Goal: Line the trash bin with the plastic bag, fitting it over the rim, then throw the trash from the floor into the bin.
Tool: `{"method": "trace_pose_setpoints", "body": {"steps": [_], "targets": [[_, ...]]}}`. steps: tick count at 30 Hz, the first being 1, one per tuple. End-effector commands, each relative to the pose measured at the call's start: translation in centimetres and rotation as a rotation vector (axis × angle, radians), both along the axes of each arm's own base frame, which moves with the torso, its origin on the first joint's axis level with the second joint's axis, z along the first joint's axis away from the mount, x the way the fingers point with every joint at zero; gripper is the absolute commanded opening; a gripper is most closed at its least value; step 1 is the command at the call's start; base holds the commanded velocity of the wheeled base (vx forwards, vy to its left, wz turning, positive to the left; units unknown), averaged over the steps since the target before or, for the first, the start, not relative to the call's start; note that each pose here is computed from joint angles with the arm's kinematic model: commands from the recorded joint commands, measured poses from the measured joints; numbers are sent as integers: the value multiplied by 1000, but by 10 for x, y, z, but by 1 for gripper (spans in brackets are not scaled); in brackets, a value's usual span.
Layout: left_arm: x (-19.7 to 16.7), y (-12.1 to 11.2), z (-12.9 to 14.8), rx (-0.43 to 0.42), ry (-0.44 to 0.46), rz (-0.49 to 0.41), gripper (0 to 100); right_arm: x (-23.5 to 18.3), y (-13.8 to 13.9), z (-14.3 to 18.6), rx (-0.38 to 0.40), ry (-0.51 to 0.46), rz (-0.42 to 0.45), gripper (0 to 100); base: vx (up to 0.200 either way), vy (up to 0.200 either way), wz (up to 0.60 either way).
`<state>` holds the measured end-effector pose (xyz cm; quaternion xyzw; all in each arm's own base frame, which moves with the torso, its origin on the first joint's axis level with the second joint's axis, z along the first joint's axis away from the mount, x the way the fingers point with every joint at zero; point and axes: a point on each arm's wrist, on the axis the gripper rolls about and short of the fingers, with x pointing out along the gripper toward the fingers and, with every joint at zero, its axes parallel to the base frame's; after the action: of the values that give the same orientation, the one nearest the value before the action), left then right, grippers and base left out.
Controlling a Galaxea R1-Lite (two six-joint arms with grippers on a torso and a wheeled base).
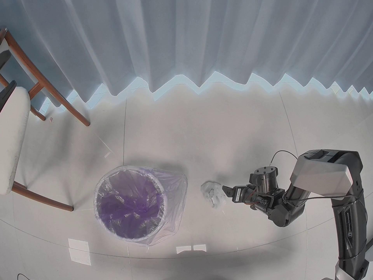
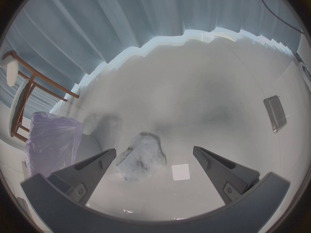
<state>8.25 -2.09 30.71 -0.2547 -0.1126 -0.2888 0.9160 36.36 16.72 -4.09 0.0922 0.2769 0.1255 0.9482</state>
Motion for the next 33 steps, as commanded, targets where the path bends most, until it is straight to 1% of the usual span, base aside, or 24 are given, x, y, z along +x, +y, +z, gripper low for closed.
{"method": "trace_pose_setpoints", "body": {"steps": [1, 5, 6, 8, 9, 10, 12, 14, 21, 25, 28, 30, 33], "targets": [[2, 0, -1, 0, 7, 8, 100, 5, 4, -12, 8, 21, 39, 100, 0, 0, 0], [2, 0, -1, -1, 7, 9, 100, 2, 9, -12, 6, 25, 75, 100, 0, 0, 0], [1, 1, 0, -5, 6, 7, 100, -4, 22, -15, -3, 46, 107, 100, 0, 0, 0], [2, 0, 0, -5, 6, 7, 100, -11, 32, -26, -26, 93, 134, 100, 0, 0, 0], [2, 0, 0, -5, 8, 7, 100, -12, 34, -28, -27, 101, 134, 100, 0, 0, 0], [2, 0, -1, -4, 11, 3, 100, -16, 42, -31, -39, 141, 147, 100, 0, 0, 0], [2, -1, -2, -3, 15, -6, 100, -16, 44, -31, -64, 171, 134, 100, 0, 0, 0], [2, -1, -2, -3, 15, -6, 100, -14, 44, -29, -78, 170, 113, 100, 0, 0, 0], [-1, 0, 0, -3, 1, -9, 100, -15, 48, -28, -83, 161, 128, 100, 0, 0, 0], [-1, -1, 0, -2, -3, -16, 100, -14, 56, -28, -77, 158, 152, 100, 0, 0, 0], [-1, -1, 0, 2, -3, -26, 100, -9, 67, -23, -65, 155, 173, 100, 0, 0, 0], [-1, -1, -1, 7, 0, -37, 100, 4, 78, -22, -55, 130, 166, 100, 0, 0, 0], [-2, -1, -1, 11, 0, -46, 100, 12, 82, -22, -42, 125, 145, 100, 0, 0, 0]]}}
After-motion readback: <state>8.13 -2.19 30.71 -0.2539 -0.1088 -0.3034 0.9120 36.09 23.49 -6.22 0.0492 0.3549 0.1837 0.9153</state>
